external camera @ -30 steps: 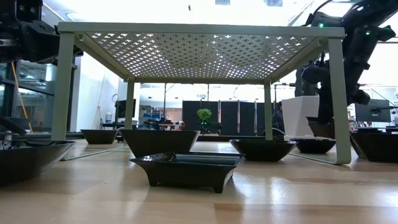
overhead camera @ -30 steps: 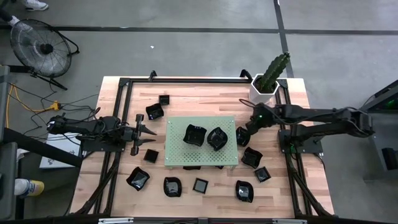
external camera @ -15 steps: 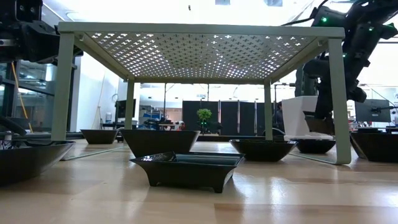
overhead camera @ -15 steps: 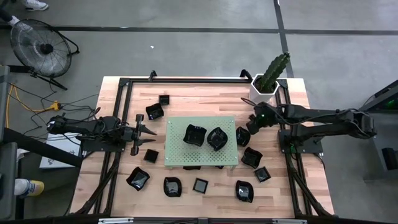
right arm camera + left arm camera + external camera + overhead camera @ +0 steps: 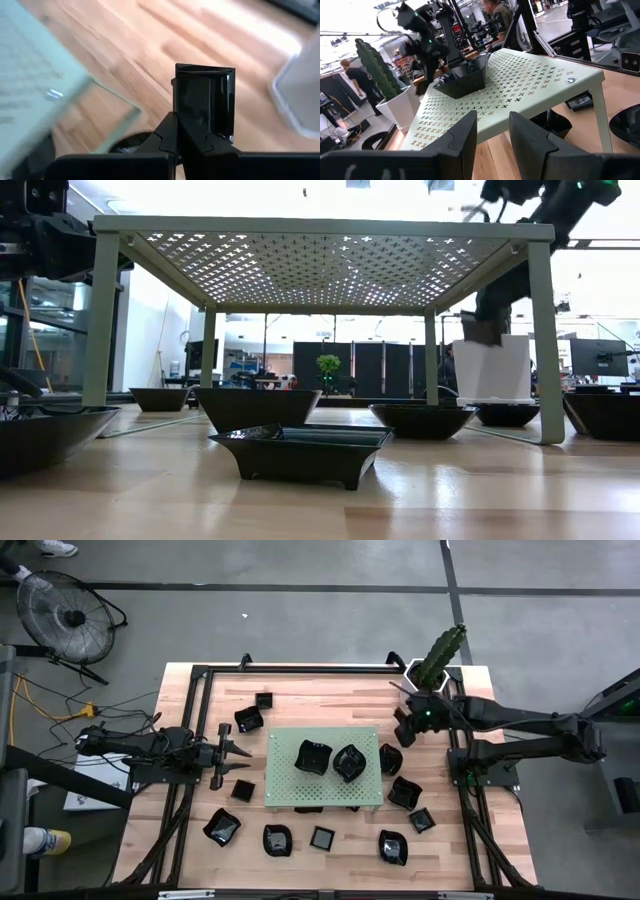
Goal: Pick & Place Mini shaped plates
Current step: Put the black square shaped plate on the shelf
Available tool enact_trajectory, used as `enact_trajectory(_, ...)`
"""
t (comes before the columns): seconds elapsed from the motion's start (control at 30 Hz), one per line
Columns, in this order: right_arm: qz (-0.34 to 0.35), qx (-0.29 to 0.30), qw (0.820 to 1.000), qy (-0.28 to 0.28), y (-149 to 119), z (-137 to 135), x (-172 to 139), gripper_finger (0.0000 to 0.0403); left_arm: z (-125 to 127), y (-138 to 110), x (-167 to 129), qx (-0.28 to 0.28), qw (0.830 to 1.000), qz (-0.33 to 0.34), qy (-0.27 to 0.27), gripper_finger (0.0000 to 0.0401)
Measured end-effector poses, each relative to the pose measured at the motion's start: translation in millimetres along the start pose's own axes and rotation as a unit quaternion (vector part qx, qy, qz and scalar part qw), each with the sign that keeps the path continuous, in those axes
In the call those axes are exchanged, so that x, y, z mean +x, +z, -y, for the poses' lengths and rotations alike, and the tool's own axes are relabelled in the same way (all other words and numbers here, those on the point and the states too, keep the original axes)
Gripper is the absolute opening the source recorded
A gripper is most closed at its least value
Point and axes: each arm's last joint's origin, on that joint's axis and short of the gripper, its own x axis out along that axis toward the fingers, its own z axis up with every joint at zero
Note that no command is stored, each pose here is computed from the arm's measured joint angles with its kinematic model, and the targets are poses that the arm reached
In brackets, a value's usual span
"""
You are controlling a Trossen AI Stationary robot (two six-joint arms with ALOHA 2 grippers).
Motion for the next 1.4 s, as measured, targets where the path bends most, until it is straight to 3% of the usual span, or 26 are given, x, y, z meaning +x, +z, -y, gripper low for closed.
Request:
enact_trajectory(0.23, 0.071, -0.069, 0.994, 0.034, 33, -14, -33, 0.0, 0, 0, 0, 0.0, 1.0, 0.0, 0.0, 0.0111)
enact_trajectory(0.47, 0.138, -0.149, 0.977, 0.06, 53, -37, -54, 0.0, 0, 0, 0, 0.0, 1.0, 0.0, 0.0, 0.0111)
enact_trajectory(0.93, 0.184, -0.381, 0.899, 0.114, 50, -86, -48, 0.0, 0, 0, 0, 0.0, 1.0, 0.0, 0.0, 0.0111)
enact_trajectory(1.4, 0.261, -0.426, 0.849, 0.169, 52, -107, -60, 0.0, 0, 0, 0, 0.0, 1.0, 0.0, 0.0, 0.0111)
